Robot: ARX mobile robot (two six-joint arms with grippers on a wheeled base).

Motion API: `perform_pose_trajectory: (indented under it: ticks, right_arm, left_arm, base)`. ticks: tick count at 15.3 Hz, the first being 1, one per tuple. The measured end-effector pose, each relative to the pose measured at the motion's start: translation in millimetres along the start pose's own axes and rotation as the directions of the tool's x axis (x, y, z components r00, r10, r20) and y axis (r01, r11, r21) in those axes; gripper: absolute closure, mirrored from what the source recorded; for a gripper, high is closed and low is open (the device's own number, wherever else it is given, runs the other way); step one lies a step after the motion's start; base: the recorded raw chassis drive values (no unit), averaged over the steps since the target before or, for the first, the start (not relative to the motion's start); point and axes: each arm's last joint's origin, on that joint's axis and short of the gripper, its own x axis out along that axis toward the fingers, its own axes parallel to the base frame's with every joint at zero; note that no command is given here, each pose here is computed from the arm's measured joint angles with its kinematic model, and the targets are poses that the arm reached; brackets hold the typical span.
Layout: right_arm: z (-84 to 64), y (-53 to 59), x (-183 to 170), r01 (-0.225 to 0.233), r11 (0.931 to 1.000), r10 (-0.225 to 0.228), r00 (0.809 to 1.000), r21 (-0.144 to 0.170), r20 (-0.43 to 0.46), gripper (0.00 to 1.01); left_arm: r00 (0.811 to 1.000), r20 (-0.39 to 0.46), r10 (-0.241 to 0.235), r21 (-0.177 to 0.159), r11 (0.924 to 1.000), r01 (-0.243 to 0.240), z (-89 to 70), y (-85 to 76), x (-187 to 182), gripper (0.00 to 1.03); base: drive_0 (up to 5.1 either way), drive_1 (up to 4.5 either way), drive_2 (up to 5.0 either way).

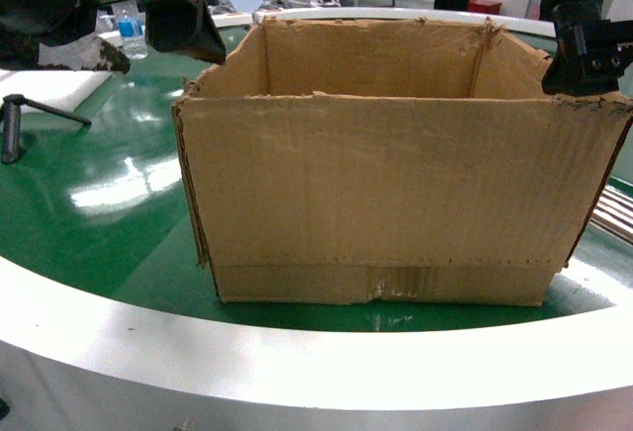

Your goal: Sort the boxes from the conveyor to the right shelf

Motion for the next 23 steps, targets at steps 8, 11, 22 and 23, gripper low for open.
perform_pose_trajectory:
  ticks: [8, 11, 22, 23]
  right_arm:
    - [-6.4, 1.4, 4.0, 0.002, 0.9996, -0.002, 1.0, 0.027, -0.001, 0.03]
    - [-6.6, 1.0, 4.4, 0.005, 0.9995, -0.005, 1.0, 0.031, -0.002, 0.03]
    - [-23.5, 17.2, 23.8, -0.018, 0.9998, 0.019, 0.998, 0.002, -0.064, 0.03]
    - [-21.8, 16.8, 23.3, -0.012, 0.9999, 0.012, 0.999, -0.003, -0.053, 0.03]
  left_arm:
    - [0.998, -0.057, 0.0, -0.036, 0.9994, -0.002, -14.6, 7.4, 14.7, 0.06]
    - [0.998, -0.069, -0.006, -0.031, 0.9995, 0.004, -15.4, 3.2, 16.6, 0.05]
    - [0.992, -0.126, -0.001, -0.073, 0.9973, -0.009, -25.4, 15.4, 29.3, 0.05]
    - [0.991, -0.133, 0.006, -0.074, 0.9971, -0.016, -27.1, 14.0, 30.0, 0.05]
  base:
    - [0.0, 0.0, 0.0]
    - [0.0, 0.0, 0.0]
    - [0.0, 0.0, 0.0]
    - [0.0, 0.0, 0.0]
